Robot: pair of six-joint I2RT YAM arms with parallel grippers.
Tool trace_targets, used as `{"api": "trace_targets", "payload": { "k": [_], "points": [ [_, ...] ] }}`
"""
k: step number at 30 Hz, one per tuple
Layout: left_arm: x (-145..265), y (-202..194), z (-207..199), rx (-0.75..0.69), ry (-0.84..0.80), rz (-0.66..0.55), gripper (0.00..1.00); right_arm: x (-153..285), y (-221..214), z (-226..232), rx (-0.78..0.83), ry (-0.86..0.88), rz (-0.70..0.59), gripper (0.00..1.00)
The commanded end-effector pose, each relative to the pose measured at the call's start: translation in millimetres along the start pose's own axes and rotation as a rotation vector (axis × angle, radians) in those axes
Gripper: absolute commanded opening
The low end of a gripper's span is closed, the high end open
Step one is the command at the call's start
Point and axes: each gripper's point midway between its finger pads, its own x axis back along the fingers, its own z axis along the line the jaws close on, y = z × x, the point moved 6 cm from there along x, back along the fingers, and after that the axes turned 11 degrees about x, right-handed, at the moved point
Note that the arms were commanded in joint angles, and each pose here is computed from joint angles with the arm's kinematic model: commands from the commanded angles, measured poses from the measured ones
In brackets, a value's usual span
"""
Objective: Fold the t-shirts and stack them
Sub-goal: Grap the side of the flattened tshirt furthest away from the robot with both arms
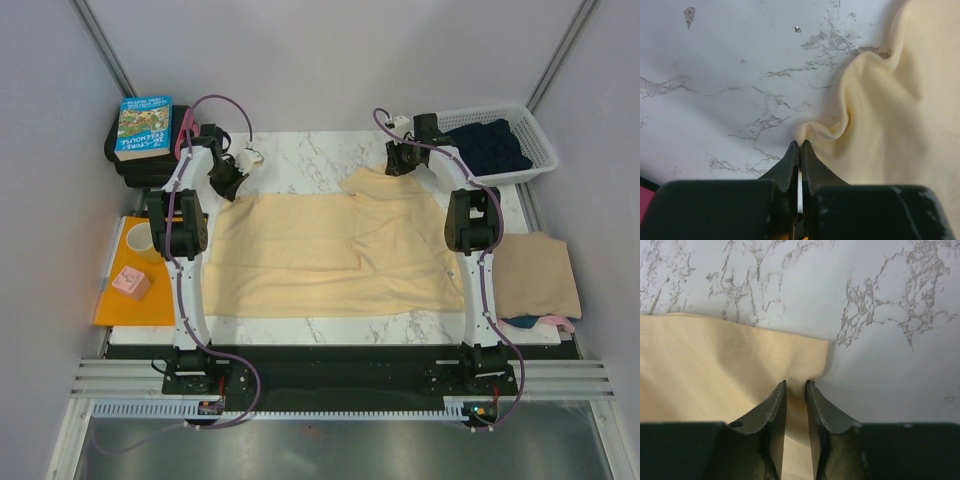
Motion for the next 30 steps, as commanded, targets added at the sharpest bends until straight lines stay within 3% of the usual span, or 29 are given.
{"api": "trace_targets", "payload": {
  "k": [1, 4, 14, 26, 30],
  "points": [
    [18.3, 7.8, -2.7, -0.026, 0.011, -0.016, 0.02, 3.1, -28.4, 8.5, -0.05, 0.031, 0.127, 0.21],
    [19.1, 6.9, -5.1, -0.019, 0.004, -0.018, 0.02, 2.9, -29.8, 3.0, -0.039, -0.003, 0.137, 0.0],
    [26.4, 14.8, 0.3, 0.014, 0.059, -0.068, 0.02, 14.6, 3.2, -14.7, 0.068, -0.103, 0.047, 0.0],
    [71.2, 49.9, 18.0, 0.013, 0.267, -0.289, 0.02, 39.2, 27.2, -18.3, 0.127, -0.162, -0.003, 0.0],
    [85.8, 68.5, 2.7, -0.035, 0.28, -0.346, 0.02, 52.8, 38.9, -17.0, 0.144, -0.18, -0.028, 0.0]
  ]
}}
